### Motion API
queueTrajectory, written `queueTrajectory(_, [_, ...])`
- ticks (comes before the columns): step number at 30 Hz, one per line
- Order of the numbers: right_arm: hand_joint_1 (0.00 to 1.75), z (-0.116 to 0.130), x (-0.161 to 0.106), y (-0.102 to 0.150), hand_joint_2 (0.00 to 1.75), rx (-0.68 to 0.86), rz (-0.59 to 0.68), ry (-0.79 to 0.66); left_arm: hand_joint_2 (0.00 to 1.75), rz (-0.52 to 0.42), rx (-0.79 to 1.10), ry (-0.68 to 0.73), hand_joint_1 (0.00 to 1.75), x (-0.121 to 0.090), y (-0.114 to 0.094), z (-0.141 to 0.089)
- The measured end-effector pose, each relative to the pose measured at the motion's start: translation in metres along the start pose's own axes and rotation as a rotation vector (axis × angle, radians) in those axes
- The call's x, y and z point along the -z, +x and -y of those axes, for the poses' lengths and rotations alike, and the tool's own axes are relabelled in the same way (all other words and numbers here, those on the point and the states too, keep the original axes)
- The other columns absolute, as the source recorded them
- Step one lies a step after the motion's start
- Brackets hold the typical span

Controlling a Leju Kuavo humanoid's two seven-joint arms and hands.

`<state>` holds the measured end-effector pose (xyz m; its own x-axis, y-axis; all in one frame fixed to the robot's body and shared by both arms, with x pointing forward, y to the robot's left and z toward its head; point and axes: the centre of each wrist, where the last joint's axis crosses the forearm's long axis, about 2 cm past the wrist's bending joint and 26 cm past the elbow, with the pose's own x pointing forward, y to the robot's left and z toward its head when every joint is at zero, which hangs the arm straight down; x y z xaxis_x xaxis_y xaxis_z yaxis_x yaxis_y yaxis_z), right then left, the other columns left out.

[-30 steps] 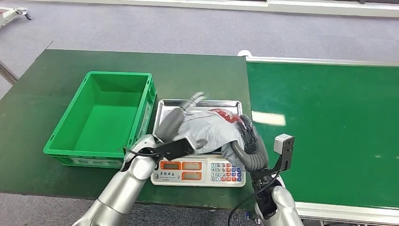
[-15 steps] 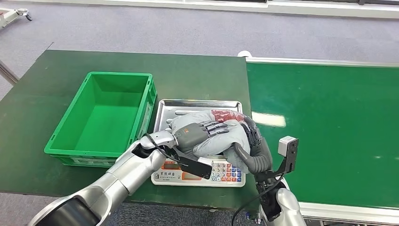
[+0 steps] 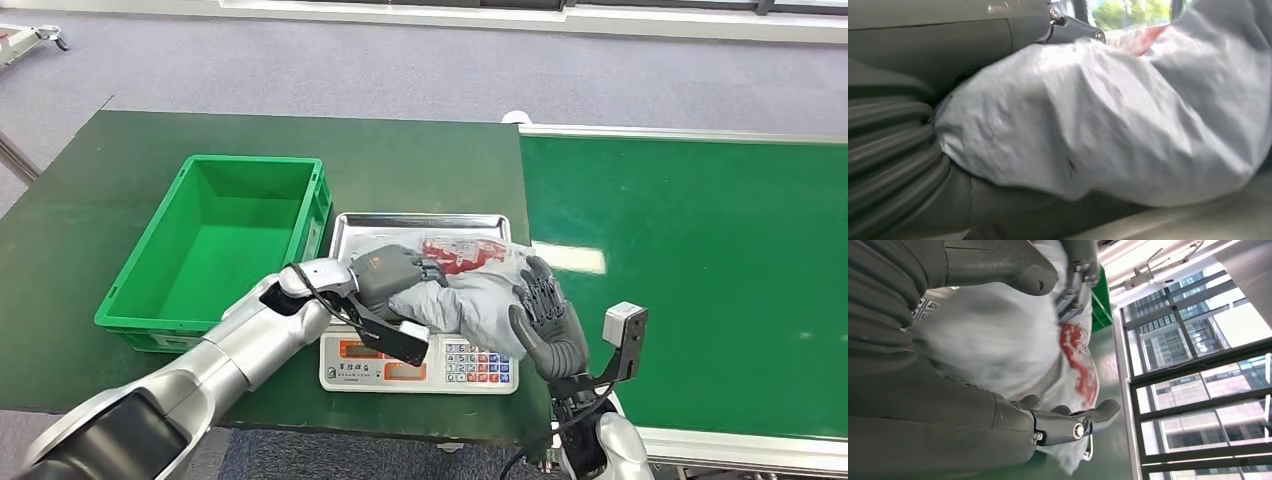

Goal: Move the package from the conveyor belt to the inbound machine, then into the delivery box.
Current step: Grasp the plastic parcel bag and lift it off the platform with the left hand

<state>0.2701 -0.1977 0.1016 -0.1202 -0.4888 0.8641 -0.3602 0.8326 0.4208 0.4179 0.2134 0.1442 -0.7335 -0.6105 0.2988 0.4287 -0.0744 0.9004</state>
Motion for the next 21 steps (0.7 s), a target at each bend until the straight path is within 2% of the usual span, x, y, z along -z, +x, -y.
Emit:
queueTrajectory(5, [0.0, 0.0, -0.002, 0.002, 1.75, 0.003, 0.007, 0.004, 1.75, -0.034, 0.062, 0.061, 1.75, -0.01, -0.002, -0.037])
queueTrajectory(10, [0.0, 0.0, -0.004, 0.003, 1.75, 0.001, 0.017, 0.002, 1.75, -0.038, 0.137, 0.118, 1.75, -0.012, 0.005, -0.059])
queueTrajectory(18, [0.0, -0.004, -0.01, 0.004, 1.75, -0.001, 0.045, -0.01, 1.75, -0.128, 0.394, 0.321, 1.75, -0.018, 0.029, -0.136])
queueTrajectory(21, [0.0, -0.003, -0.011, 0.006, 1.75, 0.001, 0.059, -0.022, 1.75, -0.141, 0.439, 0.384, 1.75, -0.023, 0.036, -0.158])
